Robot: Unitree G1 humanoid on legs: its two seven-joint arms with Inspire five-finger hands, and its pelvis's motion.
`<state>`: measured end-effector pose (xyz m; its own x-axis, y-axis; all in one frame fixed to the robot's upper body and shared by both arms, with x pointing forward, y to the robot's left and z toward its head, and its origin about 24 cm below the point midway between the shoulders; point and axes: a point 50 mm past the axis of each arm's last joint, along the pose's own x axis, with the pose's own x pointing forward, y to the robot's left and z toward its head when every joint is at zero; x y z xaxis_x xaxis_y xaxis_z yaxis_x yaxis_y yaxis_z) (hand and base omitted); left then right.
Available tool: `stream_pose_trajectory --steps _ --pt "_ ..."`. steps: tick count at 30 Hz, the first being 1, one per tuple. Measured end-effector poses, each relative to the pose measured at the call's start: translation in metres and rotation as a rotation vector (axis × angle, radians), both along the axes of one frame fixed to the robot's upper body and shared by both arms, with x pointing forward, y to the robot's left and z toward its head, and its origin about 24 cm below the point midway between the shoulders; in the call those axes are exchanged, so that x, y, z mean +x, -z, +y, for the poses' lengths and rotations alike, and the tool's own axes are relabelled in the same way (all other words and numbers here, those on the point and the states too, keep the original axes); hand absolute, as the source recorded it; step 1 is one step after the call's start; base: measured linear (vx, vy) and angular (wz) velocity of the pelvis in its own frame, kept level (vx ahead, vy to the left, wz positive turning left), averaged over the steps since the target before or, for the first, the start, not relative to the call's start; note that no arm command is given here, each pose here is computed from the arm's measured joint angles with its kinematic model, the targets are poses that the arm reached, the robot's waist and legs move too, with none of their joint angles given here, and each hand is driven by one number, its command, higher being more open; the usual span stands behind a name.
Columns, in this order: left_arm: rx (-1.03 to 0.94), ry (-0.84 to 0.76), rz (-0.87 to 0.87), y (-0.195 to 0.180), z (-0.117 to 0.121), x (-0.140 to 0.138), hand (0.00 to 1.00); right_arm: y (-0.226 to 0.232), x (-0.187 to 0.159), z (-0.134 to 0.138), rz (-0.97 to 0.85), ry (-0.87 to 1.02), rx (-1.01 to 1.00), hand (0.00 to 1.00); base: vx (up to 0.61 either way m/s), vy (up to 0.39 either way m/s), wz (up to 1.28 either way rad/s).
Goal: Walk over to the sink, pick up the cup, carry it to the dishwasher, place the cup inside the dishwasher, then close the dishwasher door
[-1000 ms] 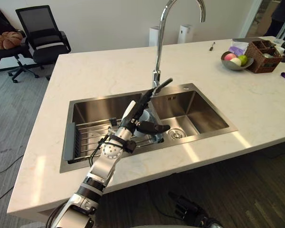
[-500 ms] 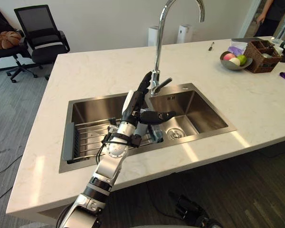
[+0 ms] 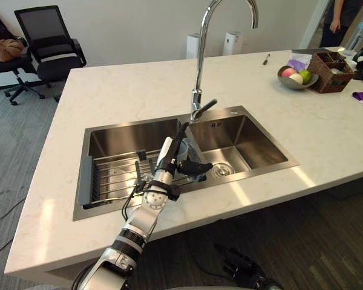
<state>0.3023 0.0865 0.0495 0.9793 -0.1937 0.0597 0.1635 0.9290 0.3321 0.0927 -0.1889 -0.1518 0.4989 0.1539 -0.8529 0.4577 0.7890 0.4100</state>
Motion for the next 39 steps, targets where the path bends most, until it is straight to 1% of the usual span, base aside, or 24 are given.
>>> stream_pose_trajectory --steps 7,12,17,25,39 --pt "-0.003 -0.097 -0.022 0.003 0.005 0.0 1.0 0.0 0.001 0.001 -0.007 -0.002 -0.002 1.0 0.0 0.0 0.0" --pt "0.001 -0.155 -0.069 0.004 0.009 -0.004 1.0 0.0 0.001 0.001 -0.014 0.001 -0.005 1.0 0.0 0.0 0.0" --pt "-0.018 -0.213 -0.063 0.009 0.013 -0.008 1.0 0.0 0.001 0.001 -0.018 -0.002 -0.007 1.0 0.0 0.0 0.0" --pt "-0.027 -0.23 -0.045 0.015 0.014 -0.013 1.0 0.0 0.001 0.001 -0.018 -0.003 -0.007 1.0 0.0 0.0 0.0" --pt "-0.046 -0.253 -0.028 0.014 0.015 -0.01 1.0 0.001 -0.001 0.002 -0.009 -0.008 -0.01 1.0 0.0 0.0 0.0"
